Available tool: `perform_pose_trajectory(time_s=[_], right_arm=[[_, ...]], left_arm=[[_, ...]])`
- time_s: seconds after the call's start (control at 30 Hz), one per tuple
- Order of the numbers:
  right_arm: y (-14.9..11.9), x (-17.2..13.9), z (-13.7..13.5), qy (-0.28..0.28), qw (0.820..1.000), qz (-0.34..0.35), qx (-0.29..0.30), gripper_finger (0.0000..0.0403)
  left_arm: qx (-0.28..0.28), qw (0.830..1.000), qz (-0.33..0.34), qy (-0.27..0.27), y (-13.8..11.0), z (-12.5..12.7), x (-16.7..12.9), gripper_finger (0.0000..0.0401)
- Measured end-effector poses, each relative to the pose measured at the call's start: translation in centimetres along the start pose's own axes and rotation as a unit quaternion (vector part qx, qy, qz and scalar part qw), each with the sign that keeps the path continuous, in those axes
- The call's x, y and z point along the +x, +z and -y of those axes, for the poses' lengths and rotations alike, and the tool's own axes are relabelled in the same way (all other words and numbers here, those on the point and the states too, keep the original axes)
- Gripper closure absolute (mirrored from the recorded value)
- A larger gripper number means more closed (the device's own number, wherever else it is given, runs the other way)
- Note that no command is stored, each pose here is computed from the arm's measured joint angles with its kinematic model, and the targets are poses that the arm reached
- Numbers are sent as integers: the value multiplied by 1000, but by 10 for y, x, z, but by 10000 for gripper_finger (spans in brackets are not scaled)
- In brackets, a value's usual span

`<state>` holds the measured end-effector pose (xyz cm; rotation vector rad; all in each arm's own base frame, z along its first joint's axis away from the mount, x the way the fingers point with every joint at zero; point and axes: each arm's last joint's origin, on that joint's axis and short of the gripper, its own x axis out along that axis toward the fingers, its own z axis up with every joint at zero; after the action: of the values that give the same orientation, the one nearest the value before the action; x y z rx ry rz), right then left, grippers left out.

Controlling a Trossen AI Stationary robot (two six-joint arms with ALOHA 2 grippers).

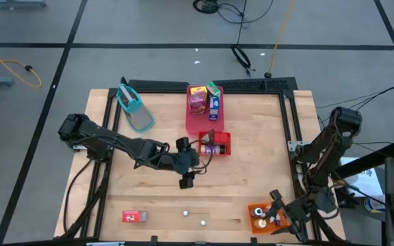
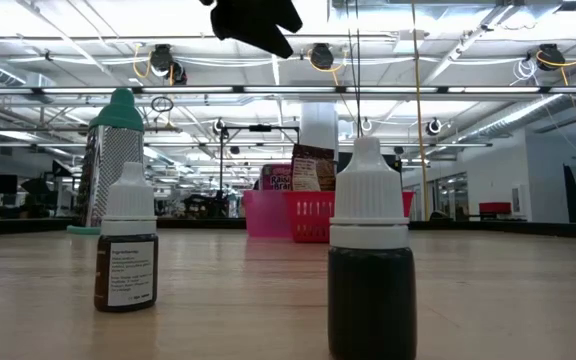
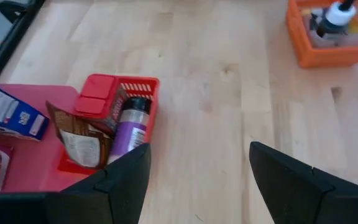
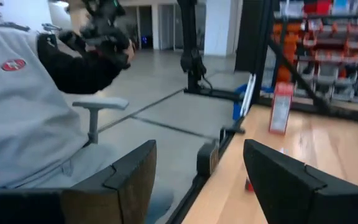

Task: Pick & Place Kitchen Items
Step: Put the brown food coloring bottle into the orange bin

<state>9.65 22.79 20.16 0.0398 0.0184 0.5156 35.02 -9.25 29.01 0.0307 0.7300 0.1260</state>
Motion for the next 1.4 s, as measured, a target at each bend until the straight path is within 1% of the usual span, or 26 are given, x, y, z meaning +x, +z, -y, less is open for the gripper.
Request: perform_pose_trajectory(time_s=[0.17,0.33,0.5,0.63,0.73,0.8,0.9,1.1,1.2,1.4], right_arm=[[24,-9,7,-1,999,40,-23,172],[41,-17,13,-6,997,70,-43,172],[50,-21,17,-10,994,85,-62,176],[50,-22,18,-24,994,81,-76,176],[48,-22,19,-51,993,70,-76,177],[47,-21,20,-59,993,63,-81,177],[46,-21,20,-59,993,62,-82,177],[46,-21,20,-59,993,62,-82,177],[46,-21,20,-58,993,62,-82,177],[46,-21,20,-58,993,62,-81,177]], left_arm=[[12,1000,-19,-11,-18,14,3,128],[-4,999,-42,-23,-53,30,13,128],[1,998,-31,-53,-83,51,17,128],[-2,995,-1,-104,-99,66,17,128],[3,992,13,-124,-110,75,16,128],[2,990,18,-138,-117,80,14,128],[1,989,17,-150,-128,86,12,128],[-12,983,52,-176,-142,96,14,128],[-16,981,60,-182,-147,102,21,128],[-16,981,56,-183,-161,110,42,128]])
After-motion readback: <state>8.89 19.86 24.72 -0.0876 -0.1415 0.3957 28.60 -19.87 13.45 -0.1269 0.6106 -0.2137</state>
